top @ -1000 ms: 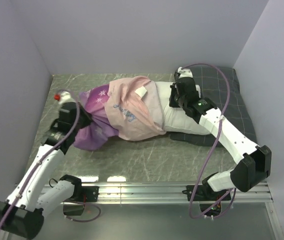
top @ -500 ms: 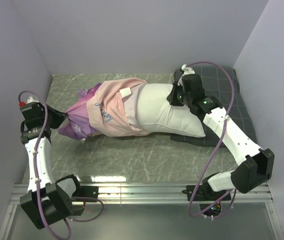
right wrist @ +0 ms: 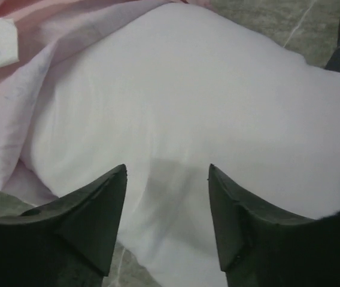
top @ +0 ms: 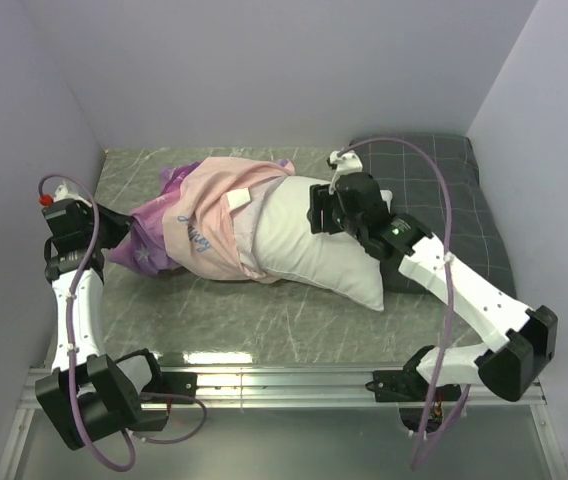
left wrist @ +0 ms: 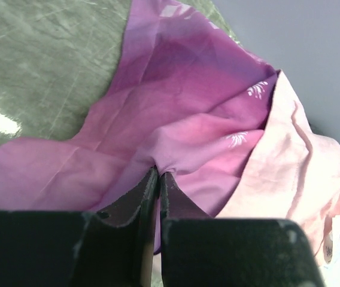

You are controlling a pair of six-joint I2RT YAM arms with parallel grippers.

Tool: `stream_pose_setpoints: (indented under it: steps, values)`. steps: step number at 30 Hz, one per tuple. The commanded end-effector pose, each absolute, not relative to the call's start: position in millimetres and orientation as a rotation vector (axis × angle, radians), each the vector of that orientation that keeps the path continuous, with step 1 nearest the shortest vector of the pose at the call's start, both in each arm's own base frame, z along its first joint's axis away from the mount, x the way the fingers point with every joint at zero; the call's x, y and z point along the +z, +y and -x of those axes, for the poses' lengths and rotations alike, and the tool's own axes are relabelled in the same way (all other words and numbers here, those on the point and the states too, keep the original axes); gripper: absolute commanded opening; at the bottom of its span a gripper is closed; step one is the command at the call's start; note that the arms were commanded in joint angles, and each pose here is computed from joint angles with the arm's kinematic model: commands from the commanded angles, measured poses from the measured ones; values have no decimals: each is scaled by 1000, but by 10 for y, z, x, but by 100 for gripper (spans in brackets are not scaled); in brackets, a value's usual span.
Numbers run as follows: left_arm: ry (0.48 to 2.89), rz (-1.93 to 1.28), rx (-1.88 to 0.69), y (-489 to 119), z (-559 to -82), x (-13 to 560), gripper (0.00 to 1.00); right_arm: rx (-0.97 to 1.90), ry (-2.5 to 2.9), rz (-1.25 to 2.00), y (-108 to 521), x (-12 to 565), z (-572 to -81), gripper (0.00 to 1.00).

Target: Remove the pillowcase from the pillow

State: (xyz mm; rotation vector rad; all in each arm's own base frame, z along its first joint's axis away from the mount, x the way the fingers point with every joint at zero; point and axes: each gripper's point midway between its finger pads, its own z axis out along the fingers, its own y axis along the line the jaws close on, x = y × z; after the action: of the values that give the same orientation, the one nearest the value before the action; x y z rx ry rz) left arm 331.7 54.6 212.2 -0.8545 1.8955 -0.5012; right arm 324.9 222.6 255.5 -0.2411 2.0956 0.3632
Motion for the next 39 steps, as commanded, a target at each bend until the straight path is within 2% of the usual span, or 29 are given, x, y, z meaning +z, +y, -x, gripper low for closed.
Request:
stream_pose_setpoints:
  steps: [1,4,9,20,22,24,25,26,27,28,29,31,34,39]
  values:
    - [1830,767,-480,562,-3452,2294,10,334,1941,278,2210,2933,-3085,67]
    - [1842,754,-501,484,-3458,2253,11,330,1876,405,2398,3017,-2848,74]
    - [1852,742,-505,400,-3442,2216,14,279,1867,637,2783,2696,-2578,80]
    - [1904,679,-518,138,-3462,2177,18,42,1965,793,3159,1699,-2673,81]
    - [1907,666,-522,109,-3468,2189,20,-24,1960,760,3135,1675,-2768,76]
    - [1915,649,-519,77,-3471,2196,27,-83,1968,741,3147,1634,-2844,55]
    - [1911,645,-513,77,-3467,2227,31,-115,1968,719,3123,1654,-2889,40]
    - [1911,634,-506,74,-3467,2243,39,-135,1972,707,3126,1650,-2914,27]
    - [1906,627,-502,73,-3469,2283,43,-134,1966,693,3148,1737,-2931,8]
    - [1899,616,-498,72,-3457,2330,48,-131,1964,687,3163,1780,-2941,2]
    - [1893,606,-487,80,-3455,2363,55,-108,1960,673,3178,1863,-2942,0]
    - [1860,575,-472,76,-3429,2535,62,-33,1962,649,3222,2067,-2943,0]
    - [1796,492,-444,-5,-3385,2870,68,123,1982,612,3276,2410,-2948,0]
    - [1768,437,-351,-194,-3275,3260,68,335,1943,544,3251,3116,-3035,0]
